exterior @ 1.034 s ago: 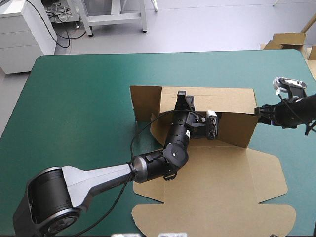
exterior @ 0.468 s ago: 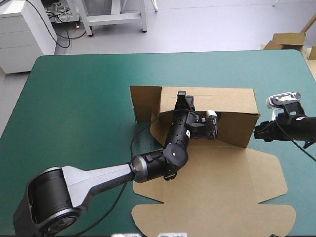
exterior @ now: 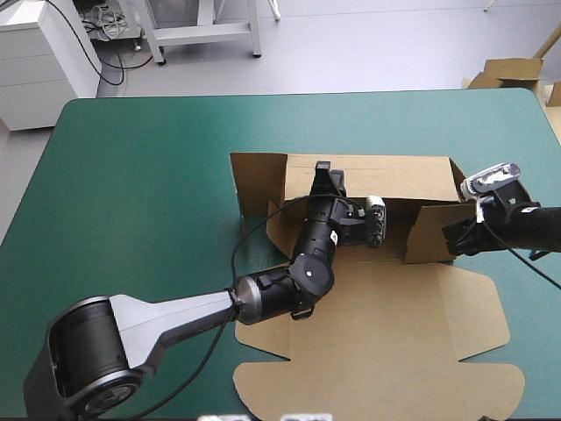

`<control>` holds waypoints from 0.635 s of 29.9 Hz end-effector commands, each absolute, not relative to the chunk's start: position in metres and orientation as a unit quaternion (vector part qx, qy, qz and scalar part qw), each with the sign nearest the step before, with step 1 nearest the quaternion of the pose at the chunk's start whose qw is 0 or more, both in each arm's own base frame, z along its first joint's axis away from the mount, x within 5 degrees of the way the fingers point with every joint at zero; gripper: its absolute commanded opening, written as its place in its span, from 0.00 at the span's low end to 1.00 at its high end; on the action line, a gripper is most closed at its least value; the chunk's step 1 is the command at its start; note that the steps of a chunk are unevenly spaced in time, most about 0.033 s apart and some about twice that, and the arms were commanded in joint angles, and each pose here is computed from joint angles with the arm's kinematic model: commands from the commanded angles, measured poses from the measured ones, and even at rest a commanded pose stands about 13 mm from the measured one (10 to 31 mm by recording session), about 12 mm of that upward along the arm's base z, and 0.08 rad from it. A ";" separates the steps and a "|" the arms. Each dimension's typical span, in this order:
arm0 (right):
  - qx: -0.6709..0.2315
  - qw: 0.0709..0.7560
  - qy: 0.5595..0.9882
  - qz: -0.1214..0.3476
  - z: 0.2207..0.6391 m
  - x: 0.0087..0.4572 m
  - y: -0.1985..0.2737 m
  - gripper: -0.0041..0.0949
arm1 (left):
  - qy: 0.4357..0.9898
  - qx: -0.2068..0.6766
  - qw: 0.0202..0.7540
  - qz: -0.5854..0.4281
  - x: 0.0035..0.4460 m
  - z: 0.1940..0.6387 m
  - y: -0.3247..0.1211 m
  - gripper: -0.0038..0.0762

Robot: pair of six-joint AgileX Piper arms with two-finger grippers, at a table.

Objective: Fold the box

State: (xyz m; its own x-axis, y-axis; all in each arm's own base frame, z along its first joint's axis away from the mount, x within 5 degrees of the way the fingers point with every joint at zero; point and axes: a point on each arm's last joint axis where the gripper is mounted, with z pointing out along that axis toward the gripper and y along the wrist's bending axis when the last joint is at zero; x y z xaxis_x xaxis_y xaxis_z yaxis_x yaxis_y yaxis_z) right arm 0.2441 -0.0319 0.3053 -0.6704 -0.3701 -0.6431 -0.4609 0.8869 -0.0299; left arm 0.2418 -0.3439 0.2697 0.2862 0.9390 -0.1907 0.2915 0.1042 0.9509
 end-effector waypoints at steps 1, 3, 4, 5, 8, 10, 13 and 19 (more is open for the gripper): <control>-0.235 0.372 0.895 0.077 0.313 0.251 -0.029 0.62 | 0.541 0.575 0.550 0.271 0.237 0.285 -0.341 0.04; -0.237 0.366 0.894 0.100 0.309 0.254 -0.027 0.62 | 0.542 0.575 0.550 0.271 0.237 0.284 -0.341 0.04; -0.242 0.361 0.893 0.114 0.306 0.256 -0.026 0.62 | 0.542 0.575 0.550 0.271 0.237 0.284 -0.341 0.04; -0.252 0.357 0.891 0.127 0.304 0.257 -0.024 0.62 | 0.542 0.575 0.550 0.271 0.237 0.284 -0.341 0.04; -0.259 0.359 0.883 0.156 0.303 0.257 -0.020 0.62 | 0.542 0.575 0.550 0.271 0.237 0.284 -0.341 0.04; -0.252 0.364 0.881 0.169 0.305 0.258 -0.018 0.62 | 0.542 0.576 0.549 0.271 0.237 0.284 -0.342 0.04; -0.246 0.364 0.877 0.194 0.306 0.257 -0.015 0.62 | 0.542 0.576 0.549 0.271 0.237 0.284 -0.341 0.04; -0.217 0.370 0.883 0.191 0.307 0.259 -0.017 0.62 | 0.542 0.576 0.549 0.271 0.237 0.284 -0.341 0.04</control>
